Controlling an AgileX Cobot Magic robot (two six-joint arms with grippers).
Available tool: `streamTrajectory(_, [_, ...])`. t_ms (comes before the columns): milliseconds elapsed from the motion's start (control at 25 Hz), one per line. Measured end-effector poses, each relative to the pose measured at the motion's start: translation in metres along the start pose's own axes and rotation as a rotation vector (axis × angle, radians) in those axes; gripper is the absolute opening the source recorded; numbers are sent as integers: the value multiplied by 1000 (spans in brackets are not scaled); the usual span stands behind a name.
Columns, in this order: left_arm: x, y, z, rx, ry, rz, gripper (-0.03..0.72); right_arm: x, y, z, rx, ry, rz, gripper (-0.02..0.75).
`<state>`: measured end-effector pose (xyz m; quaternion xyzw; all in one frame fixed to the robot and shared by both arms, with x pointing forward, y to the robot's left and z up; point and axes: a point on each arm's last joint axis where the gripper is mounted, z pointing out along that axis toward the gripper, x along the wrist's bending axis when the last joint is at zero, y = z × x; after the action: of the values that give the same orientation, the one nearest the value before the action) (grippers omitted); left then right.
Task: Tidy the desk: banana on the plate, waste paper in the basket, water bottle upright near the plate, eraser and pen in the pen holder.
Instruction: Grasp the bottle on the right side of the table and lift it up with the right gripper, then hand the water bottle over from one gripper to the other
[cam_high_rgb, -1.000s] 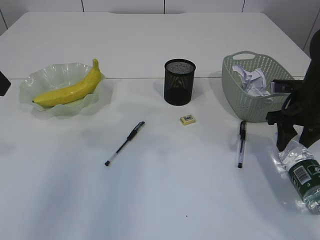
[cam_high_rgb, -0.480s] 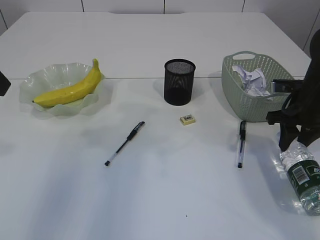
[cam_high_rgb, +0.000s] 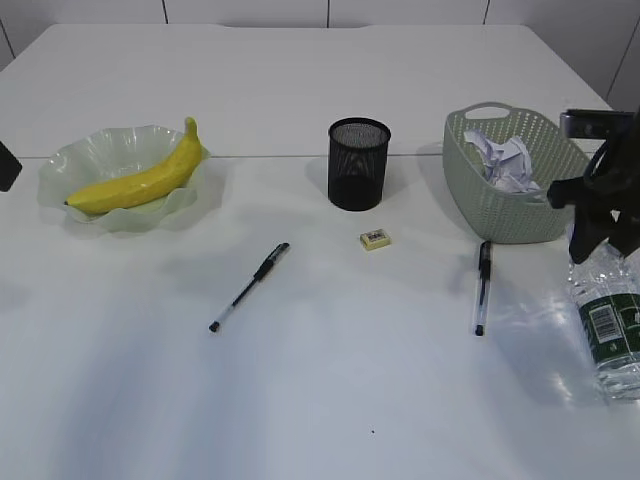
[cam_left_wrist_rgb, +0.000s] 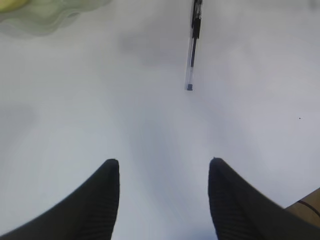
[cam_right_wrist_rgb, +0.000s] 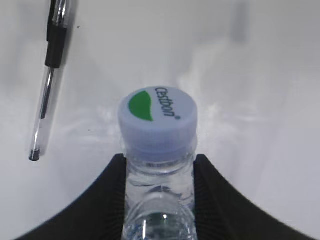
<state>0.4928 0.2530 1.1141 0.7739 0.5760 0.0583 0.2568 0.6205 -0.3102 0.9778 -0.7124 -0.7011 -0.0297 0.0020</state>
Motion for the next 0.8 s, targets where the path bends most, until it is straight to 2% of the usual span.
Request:
streamTrajectory(240, [0, 0, 0, -1, 0, 0, 414, 1, -3, -12, -24, 2, -8, 269])
streamTrajectory(480, [0, 0, 0, -5, -2, -2, 414, 6, -10, -39, -86, 39, -37, 269])
streamTrajectory(640, [-1, 3, 0, -30, -16, -7, 414, 13, -18, -65, -159, 94, -82, 269])
streamTrajectory(800, [-6, 8, 8, -41, -101, 17, 414, 23, -26, -89, -236, 182, -139, 269])
